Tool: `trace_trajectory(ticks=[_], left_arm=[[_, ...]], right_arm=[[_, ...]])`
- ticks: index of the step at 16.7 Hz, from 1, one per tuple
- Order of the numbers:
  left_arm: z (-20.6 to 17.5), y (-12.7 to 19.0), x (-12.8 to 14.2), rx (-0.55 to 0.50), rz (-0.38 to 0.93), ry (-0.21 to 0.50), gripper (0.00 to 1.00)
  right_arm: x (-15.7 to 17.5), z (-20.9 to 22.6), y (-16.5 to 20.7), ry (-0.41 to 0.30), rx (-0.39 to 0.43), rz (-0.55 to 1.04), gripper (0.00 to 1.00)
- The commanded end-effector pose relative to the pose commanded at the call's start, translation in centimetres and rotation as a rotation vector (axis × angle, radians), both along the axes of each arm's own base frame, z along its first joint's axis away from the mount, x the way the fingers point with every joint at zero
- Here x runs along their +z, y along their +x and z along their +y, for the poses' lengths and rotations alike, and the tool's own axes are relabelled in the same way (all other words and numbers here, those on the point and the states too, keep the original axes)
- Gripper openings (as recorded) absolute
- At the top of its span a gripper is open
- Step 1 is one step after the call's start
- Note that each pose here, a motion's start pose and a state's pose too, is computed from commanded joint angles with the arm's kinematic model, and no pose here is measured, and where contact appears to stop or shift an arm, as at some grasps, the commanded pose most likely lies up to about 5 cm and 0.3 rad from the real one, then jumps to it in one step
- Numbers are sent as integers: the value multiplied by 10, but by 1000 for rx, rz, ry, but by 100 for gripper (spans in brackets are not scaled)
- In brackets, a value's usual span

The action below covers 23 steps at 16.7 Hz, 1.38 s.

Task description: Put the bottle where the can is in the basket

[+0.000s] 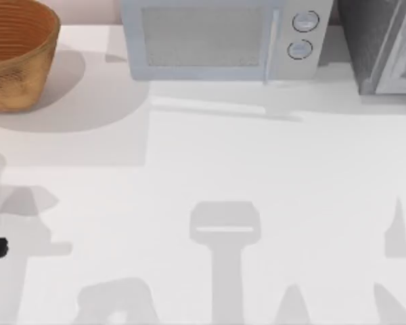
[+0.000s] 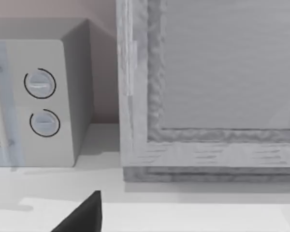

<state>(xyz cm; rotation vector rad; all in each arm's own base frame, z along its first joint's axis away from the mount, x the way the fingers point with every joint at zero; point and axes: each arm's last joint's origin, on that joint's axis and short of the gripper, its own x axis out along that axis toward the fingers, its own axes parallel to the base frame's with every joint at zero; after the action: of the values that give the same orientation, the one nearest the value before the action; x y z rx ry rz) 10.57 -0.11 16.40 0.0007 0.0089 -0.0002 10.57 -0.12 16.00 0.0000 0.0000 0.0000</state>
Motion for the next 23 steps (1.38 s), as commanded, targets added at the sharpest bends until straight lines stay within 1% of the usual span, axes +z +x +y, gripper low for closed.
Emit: trace_trajectory(ticks=[2, 8, 12, 15, 18, 21, 23], left_arm=[[0, 0, -4, 0, -9, -1, 0], [0, 0, -5, 2, -3, 1, 0], [-2, 5, -7, -35, 61, 0, 0], [-6, 13, 3, -114, 97, 0, 0], [-13, 28, 25, -233, 96, 2, 0], [-24, 54, 50, -380, 71, 5, 0], [-34, 77, 65, -489, 52, 7, 0]], right_arm=[[0, 0, 0, 0, 0, 0, 100], [0, 0, 0, 0, 0, 0, 100], [0, 0, 0, 0, 0, 0, 100], [0, 0, 0, 0, 0, 0, 100], [0, 0, 0, 0, 0, 0, 100], [0, 0, 0, 0, 0, 0, 100], [0, 0, 0, 0, 0, 0, 100]])
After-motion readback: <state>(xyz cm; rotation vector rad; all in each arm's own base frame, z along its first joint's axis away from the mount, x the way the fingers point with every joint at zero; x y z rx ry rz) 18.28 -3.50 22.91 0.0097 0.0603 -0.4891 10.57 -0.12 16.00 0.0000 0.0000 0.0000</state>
